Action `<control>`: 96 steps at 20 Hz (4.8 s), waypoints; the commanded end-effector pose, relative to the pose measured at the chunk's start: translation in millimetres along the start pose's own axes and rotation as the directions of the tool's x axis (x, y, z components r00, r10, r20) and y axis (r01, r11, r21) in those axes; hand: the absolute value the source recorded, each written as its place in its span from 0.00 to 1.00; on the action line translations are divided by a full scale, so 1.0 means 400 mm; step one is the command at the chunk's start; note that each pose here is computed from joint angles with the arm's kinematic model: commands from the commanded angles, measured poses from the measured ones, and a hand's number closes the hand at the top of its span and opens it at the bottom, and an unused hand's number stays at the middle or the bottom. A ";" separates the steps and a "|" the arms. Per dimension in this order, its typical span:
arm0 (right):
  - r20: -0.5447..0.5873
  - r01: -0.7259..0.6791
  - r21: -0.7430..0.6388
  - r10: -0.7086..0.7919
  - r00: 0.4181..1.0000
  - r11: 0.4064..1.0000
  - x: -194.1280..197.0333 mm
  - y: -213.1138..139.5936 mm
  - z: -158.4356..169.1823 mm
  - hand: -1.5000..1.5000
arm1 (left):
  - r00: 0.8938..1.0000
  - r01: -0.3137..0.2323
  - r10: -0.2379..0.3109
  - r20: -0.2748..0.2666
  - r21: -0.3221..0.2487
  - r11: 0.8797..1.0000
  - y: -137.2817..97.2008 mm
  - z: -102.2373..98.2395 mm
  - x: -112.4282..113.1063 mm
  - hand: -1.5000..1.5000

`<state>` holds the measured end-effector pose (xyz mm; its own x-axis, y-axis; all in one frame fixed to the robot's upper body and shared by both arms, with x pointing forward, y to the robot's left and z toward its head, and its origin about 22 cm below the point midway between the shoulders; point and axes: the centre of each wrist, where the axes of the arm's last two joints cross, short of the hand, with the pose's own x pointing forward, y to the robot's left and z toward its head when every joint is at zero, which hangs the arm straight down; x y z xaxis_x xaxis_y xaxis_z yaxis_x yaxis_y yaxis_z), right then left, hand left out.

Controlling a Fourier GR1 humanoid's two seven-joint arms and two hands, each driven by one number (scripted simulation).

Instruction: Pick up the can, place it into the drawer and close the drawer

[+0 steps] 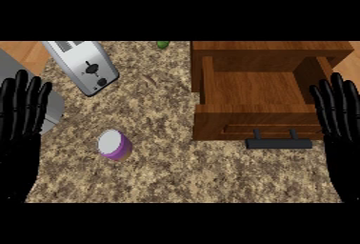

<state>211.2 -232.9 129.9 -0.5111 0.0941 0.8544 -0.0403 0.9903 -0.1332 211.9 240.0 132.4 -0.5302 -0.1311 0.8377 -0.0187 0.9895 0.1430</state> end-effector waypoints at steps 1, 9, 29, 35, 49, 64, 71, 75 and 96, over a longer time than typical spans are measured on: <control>0.000 -0.004 -0.008 0.004 1.000 1.000 0.022 -0.020 0.016 0.00 | 1.000 0.020 -0.019 -0.021 0.056 0.998 0.025 0.008 0.037 0.00; -0.286 -0.014 -0.206 -0.046 0.957 0.978 -0.046 -0.059 0.050 0.00 | 0.905 0.196 0.051 -0.422 0.522 0.830 -0.033 0.150 -0.052 0.00; -0.286 -0.019 -0.215 -0.045 0.957 0.976 -0.018 -0.125 0.043 0.00 | 0.861 0.224 0.103 -0.497 0.553 0.802 -0.200 0.143 -0.003 0.00; -0.280 -0.028 -0.215 -0.034 0.959 0.976 -0.024 -0.095 0.119 0.00 | 0.839 0.249 0.108 -0.533 0.553 0.795 -0.218 0.134 -0.093 0.00; -0.267 -0.051 -0.225 -0.011 0.964 0.973 0.002 -0.149 0.106 0.00 | 0.789 0.337 0.105 -0.605 0.569 0.750 -0.272 0.265 -0.295 0.00; -0.283 -0.027 -0.236 -0.042 0.958 0.971 -0.002 -0.128 0.128 0.00 | 0.776 0.321 0.159 -0.611 0.599 0.734 -0.185 0.312 -0.473 0.00; -0.273 -0.071 -0.240 0.003 0.962 0.968 0.026 -0.142 0.167 0.00 | 0.769 0.320 0.190 -0.611 0.625 0.712 -0.149 0.357 -0.515 0.00; -0.265 -0.053 -0.222 -0.008 0.964 0.974 0.097 -0.156 0.096 0.00 | 0.771 0.321 0.180 -0.611 0.617 0.719 -0.146 0.338 -0.540 0.00; -0.245 -0.071 -0.240 0.011 0.969 0.968 0.064 -0.172 0.117 0.00 | 0.824 0.084 0.242 -0.512 0.533 0.842 -0.168 0.263 -0.636 1.00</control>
<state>167.3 -300.9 134.8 -0.2691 0.1213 0.9554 0.1805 0.9808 -0.0737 264.6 220.4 -139.0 0.0144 0.0828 0.9965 -0.5415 0.8384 -0.0619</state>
